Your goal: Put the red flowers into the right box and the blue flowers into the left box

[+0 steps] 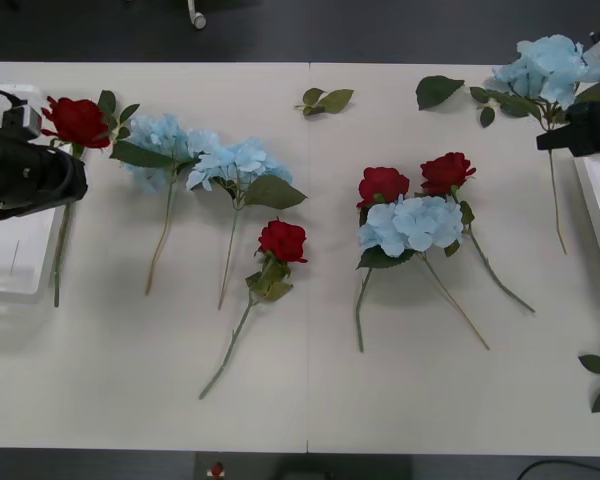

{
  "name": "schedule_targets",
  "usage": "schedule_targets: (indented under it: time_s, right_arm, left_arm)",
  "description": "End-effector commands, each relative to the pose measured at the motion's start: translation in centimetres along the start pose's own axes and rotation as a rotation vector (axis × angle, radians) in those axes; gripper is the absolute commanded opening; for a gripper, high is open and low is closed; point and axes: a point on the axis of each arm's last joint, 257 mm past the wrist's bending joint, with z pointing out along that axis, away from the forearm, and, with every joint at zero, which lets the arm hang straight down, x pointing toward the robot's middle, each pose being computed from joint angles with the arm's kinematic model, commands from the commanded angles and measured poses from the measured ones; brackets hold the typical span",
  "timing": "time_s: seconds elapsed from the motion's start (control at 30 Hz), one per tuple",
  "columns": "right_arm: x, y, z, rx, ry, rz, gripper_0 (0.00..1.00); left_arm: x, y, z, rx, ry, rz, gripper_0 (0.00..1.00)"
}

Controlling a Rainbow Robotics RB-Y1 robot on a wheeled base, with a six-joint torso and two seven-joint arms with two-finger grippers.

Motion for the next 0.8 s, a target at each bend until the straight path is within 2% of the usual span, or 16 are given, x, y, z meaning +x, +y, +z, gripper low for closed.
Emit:
schedule_targets:
  time_s: [0.03,0.2,0.37,0.63,0.8]
  right_arm:
    - [-3.1,2.4,-1.8,-0.083,-0.086,-0.056,0.00]
    - [-4.2,7.3,-1.8,-0.250,-0.173,-0.047,0.00]
    - [-4.1,9.0,-1.8,-0.300,-0.232,-0.043,0.00]
    - [-3.3,8.1,-1.7,-0.259,-0.246,-0.026,0.00]
    - [-0.7,3.0,-1.6,-0.114,-0.157,-0.001,0.00]
  left_arm:
    - [-0.3,-1.2,-3.5,0.057,-0.050,0.158,0.00]
    - [0.2,-3.8,-6.2,0.197,-0.058,0.249,0.00]
    - [0.8,-7.0,-8.5,0.386,-0.074,0.339,0.00]
    - [2.3,-13.0,-13.4,0.716,-0.109,0.469,0.00]
    - [3.6,-16.3,-16.9,0.944,-0.111,0.482,0.00]
